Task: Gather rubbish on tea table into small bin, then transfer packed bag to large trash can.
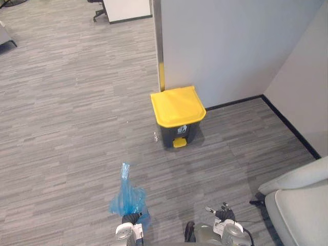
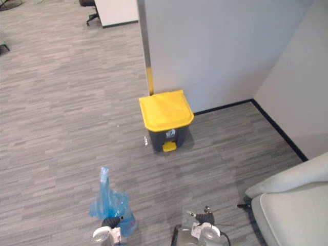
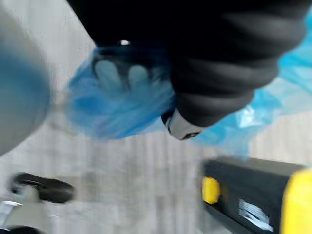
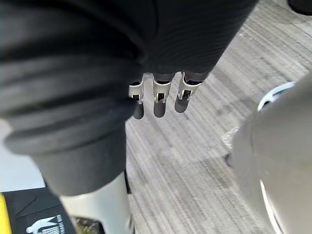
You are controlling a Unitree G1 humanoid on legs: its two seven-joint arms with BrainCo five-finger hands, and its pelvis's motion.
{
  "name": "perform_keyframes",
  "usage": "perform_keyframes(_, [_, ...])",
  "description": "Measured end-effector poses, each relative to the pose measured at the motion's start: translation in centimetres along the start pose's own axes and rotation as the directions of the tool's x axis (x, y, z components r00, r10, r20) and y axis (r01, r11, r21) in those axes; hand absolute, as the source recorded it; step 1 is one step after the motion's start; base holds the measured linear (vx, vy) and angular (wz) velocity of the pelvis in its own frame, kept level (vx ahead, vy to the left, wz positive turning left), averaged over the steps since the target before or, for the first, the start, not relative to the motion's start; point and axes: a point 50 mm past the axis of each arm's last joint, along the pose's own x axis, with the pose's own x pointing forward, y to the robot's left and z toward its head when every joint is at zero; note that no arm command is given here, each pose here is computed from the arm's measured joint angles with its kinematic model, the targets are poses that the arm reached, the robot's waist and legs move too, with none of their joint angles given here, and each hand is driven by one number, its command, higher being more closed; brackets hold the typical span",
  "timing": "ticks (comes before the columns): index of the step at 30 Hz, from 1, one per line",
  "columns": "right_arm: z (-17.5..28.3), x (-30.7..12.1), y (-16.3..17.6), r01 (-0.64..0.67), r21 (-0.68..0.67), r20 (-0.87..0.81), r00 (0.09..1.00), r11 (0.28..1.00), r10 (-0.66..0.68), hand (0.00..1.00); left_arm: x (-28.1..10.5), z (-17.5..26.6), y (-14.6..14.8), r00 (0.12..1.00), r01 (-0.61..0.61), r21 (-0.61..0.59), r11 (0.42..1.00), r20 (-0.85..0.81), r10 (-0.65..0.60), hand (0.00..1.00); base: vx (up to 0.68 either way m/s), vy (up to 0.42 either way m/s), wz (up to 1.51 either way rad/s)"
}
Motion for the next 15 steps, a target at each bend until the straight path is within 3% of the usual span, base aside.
perform_keyframes(15, [-1.6,-0.4,-0.4,0.016,0.012,-0.044,0.999,1.0,-0.015,0.0,0.1,0.1,0.2,1.0,0.031,0.092,0.995,-0.001,-0.031,1.0,0.31,0.156,-0.17])
